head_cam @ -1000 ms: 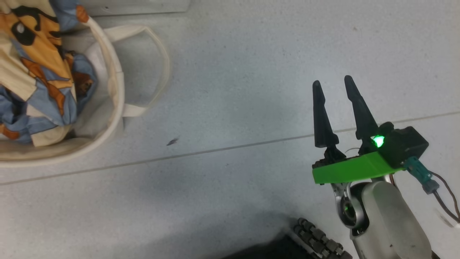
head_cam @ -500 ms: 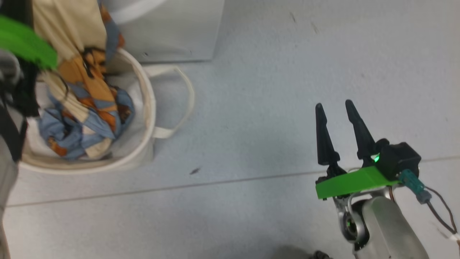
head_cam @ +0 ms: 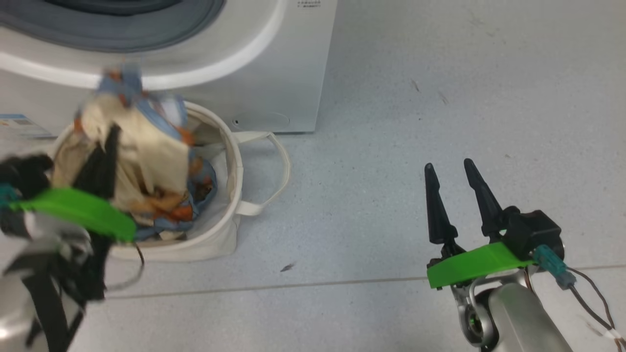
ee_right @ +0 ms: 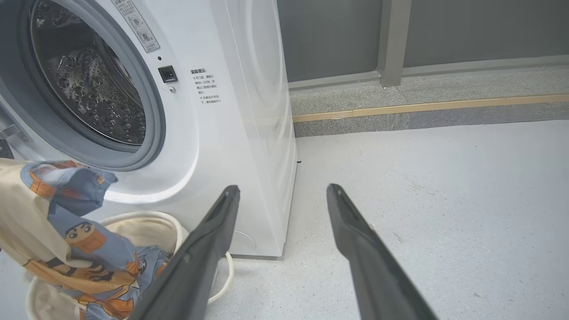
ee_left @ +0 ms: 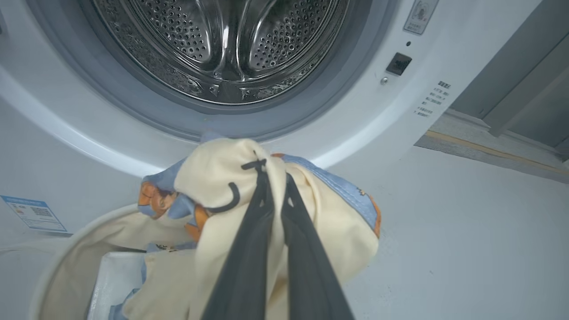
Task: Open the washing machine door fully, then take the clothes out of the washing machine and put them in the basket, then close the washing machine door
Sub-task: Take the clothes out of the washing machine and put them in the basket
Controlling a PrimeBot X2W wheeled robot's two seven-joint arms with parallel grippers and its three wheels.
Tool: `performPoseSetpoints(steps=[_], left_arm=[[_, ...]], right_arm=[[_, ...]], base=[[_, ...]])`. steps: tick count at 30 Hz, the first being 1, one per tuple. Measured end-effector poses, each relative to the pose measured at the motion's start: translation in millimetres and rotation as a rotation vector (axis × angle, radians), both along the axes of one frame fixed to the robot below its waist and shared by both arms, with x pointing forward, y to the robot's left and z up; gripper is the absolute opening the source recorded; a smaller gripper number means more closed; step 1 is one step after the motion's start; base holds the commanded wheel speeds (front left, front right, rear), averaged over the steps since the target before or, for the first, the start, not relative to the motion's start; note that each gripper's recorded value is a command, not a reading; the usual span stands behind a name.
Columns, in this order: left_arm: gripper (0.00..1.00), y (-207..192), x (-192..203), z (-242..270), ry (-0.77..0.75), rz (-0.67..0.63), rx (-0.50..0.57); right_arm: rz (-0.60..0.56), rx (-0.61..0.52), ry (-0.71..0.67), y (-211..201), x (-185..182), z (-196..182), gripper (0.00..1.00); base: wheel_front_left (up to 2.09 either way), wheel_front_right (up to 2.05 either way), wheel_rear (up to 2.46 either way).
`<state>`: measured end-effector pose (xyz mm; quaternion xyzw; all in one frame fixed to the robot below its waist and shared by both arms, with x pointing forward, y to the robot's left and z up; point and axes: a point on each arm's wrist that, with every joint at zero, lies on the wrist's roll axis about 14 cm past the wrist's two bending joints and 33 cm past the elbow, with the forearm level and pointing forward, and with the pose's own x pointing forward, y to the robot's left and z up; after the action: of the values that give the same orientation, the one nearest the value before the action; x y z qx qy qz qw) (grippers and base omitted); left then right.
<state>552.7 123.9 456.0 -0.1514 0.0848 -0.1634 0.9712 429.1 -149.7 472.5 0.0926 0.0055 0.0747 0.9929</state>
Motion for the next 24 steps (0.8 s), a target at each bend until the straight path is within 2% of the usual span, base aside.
performPoseSetpoints(steps=[6, 13, 24], left_arm=[[0.0, 7.8, -22.3, -16.8, 0.059, 0.03, 0.016], [0.0, 17.2, -19.4, -41.5, 0.128, 0.063, -0.001], [0.0, 14.9, 20.3, -79.9, 0.181, 0.08, -0.008]], right_arm=[[-0.006, -0.007, -0.004, -2.1, -6.1, 3.1, 1.0], [-0.022, -0.012, 0.025, -7.6, -8.1, -6.8, 1.0], [-0.053, -0.047, 0.079, -20.8, -1.7, -29.9, 1.0]], base=[[0.0, 0.0, 0.0], [0.0, 0.0, 0.0], [0.0, 0.0, 0.0]])
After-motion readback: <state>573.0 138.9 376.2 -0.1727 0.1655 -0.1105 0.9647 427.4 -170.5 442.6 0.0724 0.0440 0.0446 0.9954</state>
